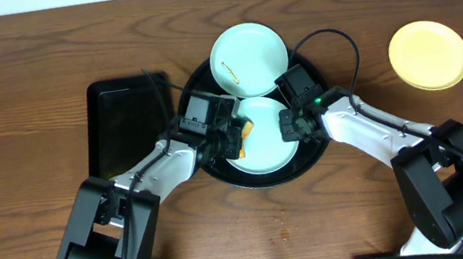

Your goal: Clean dirty plates on tray and stack at the side

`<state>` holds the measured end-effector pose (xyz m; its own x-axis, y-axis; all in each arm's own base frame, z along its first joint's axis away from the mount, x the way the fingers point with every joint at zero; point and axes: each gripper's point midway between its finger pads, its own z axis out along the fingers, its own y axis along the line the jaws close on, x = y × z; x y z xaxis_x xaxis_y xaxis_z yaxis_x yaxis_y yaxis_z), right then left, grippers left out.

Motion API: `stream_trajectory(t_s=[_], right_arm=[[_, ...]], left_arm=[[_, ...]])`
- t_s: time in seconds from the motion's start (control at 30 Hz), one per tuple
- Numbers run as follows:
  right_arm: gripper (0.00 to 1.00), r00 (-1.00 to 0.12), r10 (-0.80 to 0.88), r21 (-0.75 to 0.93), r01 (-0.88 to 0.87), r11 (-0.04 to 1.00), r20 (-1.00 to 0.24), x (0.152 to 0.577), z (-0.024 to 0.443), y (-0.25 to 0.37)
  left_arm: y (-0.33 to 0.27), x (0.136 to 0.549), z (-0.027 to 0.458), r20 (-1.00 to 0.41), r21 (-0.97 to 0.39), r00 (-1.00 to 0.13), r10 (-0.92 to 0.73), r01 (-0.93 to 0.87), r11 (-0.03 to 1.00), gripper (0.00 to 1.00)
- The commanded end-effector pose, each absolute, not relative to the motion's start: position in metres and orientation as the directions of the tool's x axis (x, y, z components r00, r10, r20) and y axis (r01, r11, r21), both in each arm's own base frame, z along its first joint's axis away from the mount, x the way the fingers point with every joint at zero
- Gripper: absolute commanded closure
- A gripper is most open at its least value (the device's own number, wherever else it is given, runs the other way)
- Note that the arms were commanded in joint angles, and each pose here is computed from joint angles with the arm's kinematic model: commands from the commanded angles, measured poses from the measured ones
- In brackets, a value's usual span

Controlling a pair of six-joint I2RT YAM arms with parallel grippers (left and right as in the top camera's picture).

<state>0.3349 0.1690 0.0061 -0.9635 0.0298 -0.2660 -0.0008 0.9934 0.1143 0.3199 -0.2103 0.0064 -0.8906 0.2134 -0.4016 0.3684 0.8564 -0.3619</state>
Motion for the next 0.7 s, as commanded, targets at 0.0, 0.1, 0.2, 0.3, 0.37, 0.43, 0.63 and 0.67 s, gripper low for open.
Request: stream_trajectory(t_s=[0.0, 0.1, 0.2, 0.3, 0.37, 0.43, 0.63, 0.67], right_arm=[[0.99, -0.982, 0.026, 0.117, 0.004, 0.993, -0.188, 0.316, -0.014, 0.169], [0.99, -0.982, 0.026, 0.117, 0.004, 0.993, -0.188, 0.316, -0.014, 0.169], [0.99, -0.982, 0.027, 0.119, 0.004, 0.993, -0.189, 0.316, -0.014, 0.169], [0.99, -0.982, 0.028, 0.122, 0.005, 0.993, -0.188, 0.316, -0.014, 0.170], [0.99, -0.982, 0.029, 0.122, 0.006, 0.993, -0.188, 0.316, -0.014, 0.170], [0.99, -0.982, 0.030, 0.122, 0.007, 0.993, -0.187, 0.316, -0.014, 0.170], [0.99, -0.982, 0.030, 0.127, 0.006, 0.992, -0.188, 0.317, -0.014, 0.171], [0.99, -0.982, 0.030, 0.127, 0.006, 0.992, -0.188, 0.316, -0.014, 0.171]], left_arm=[[-0.208, 0.285, -0.020, -0.280, -0.398, -0.930, 0.239, 0.339, 0.852, 0.92], [-0.211, 0.279, -0.019, -0.258, -0.426, -0.935, 0.244, 0.337, 0.840, 0.92], [-0.216, 0.271, -0.018, -0.233, -0.466, -0.941, 0.246, 0.331, 0.821, 0.92], [-0.214, 0.268, -0.020, -0.212, -0.471, -0.951, 0.227, 0.303, 0.828, 0.92], [-0.213, 0.265, -0.022, -0.193, -0.475, -0.958, 0.211, 0.279, 0.835, 0.92], [-0.214, 0.260, -0.024, -0.184, -0.476, -0.959, 0.217, 0.280, 0.834, 0.92], [-0.230, 0.251, -0.023, -0.182, -0.501, -0.957, 0.228, 0.289, 0.816, 0.92], [-0.233, 0.250, -0.022, -0.184, -0.507, -0.958, 0.222, 0.286, 0.813, 0.92]])
